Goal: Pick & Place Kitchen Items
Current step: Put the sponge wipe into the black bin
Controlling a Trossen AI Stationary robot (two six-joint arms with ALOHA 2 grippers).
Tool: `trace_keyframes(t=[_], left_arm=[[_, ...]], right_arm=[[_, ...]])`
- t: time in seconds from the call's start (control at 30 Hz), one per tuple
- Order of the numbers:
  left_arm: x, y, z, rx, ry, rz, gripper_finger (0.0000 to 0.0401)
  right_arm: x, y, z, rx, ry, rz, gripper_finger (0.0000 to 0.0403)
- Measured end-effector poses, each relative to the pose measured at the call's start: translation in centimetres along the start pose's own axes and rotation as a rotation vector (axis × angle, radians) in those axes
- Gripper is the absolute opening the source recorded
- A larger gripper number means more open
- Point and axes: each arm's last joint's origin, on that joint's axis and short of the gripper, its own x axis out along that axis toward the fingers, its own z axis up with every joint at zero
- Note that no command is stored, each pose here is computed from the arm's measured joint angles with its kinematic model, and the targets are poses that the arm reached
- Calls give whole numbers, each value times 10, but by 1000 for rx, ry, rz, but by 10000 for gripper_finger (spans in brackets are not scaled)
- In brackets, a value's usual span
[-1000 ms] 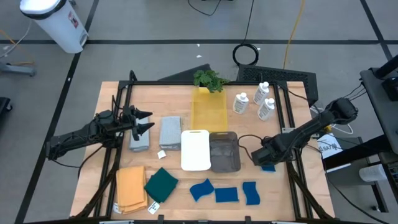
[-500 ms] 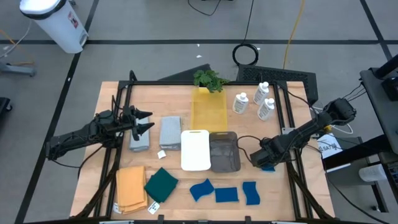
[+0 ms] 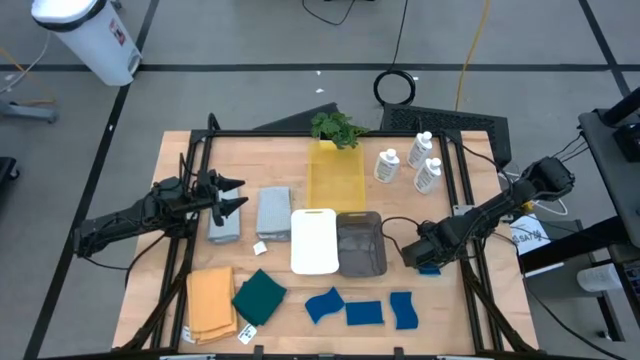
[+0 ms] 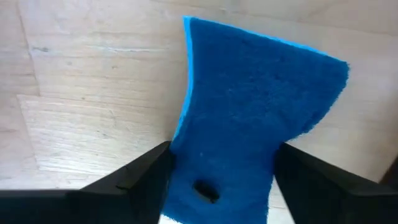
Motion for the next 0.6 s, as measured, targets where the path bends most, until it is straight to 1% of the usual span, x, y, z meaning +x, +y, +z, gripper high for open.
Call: trace_keyframes(t=[0.17, 0.3, 0.47, 0.6], left_arm=[[0, 0, 0, 0, 0, 0, 324], [0, 0, 0, 0, 0, 0, 324], [0, 0, 0, 0, 0, 0, 324], [0, 0, 0, 0, 0, 0, 324]], right_arm=[[-3, -2, 1, -13, -15, 30, 179], [-9, -3, 1, -27, -9, 87, 137], [-21, -5, 1, -44, -2, 200, 94], [-32, -8, 2, -80, -34, 325, 66]])
